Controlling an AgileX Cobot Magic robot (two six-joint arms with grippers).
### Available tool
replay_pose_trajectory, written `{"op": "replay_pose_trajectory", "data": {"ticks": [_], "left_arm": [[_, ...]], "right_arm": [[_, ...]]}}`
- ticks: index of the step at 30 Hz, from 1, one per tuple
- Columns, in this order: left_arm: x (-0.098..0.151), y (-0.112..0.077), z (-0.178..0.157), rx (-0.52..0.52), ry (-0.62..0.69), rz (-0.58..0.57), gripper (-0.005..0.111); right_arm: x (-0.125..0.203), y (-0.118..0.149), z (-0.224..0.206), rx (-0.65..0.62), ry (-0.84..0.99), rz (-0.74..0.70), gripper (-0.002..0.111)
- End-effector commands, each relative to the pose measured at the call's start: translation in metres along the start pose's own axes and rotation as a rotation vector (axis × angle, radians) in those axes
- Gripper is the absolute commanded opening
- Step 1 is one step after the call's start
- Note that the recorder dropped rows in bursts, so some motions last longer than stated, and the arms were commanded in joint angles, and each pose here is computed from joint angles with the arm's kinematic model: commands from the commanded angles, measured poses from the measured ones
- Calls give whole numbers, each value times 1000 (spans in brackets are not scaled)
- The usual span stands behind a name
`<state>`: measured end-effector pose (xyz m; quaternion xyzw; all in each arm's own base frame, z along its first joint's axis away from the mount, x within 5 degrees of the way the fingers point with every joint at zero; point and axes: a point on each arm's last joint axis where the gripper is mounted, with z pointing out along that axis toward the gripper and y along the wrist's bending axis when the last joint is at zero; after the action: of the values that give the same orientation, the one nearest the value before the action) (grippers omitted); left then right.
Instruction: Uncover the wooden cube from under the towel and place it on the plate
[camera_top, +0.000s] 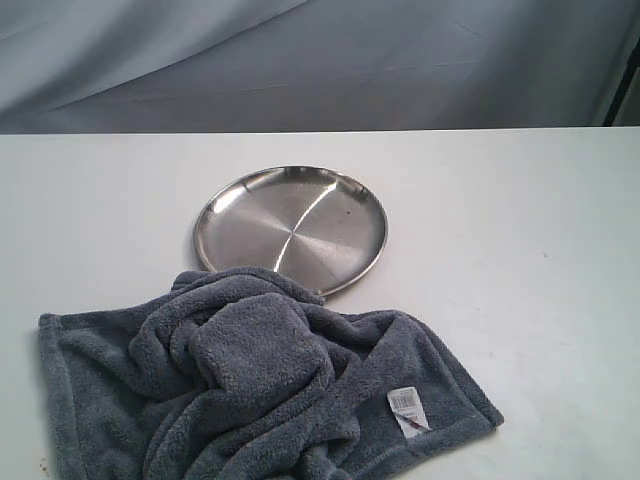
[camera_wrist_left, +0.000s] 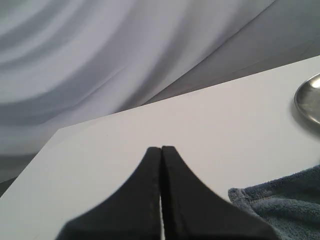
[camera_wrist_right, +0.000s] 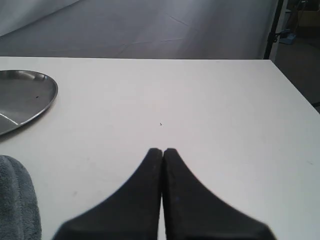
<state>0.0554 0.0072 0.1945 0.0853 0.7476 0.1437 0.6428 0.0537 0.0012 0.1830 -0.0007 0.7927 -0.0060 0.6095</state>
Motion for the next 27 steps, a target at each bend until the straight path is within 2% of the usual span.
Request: {"op": "replay_pose_trajectory", "data": {"ticks": [1,14,18,20,24,25,27], "left_arm": [[0,0,0,-3,-9,-4,0],[0,0,0,-4,-9,-2,0],[-2,2,0,-27,-35,93,0],[-5,3,0,-47,-68,186,0],[-7,3,0,-51,-87,200,0],[-7,3,0,-49,-87,185,0],[-7,2,0,-23,-92,-26,0]], "right_arm": [[1,0,0,0,-1,10,0],[1,0,0,0,-1,10,0],[1,0,0,0,-1,10,0],[1,0,0,0,-1,10,0],[1,0,0,0,-1,10,0],[1,0,0,0,-1,10,0],[1,0,0,0,-1,10,0]]}}
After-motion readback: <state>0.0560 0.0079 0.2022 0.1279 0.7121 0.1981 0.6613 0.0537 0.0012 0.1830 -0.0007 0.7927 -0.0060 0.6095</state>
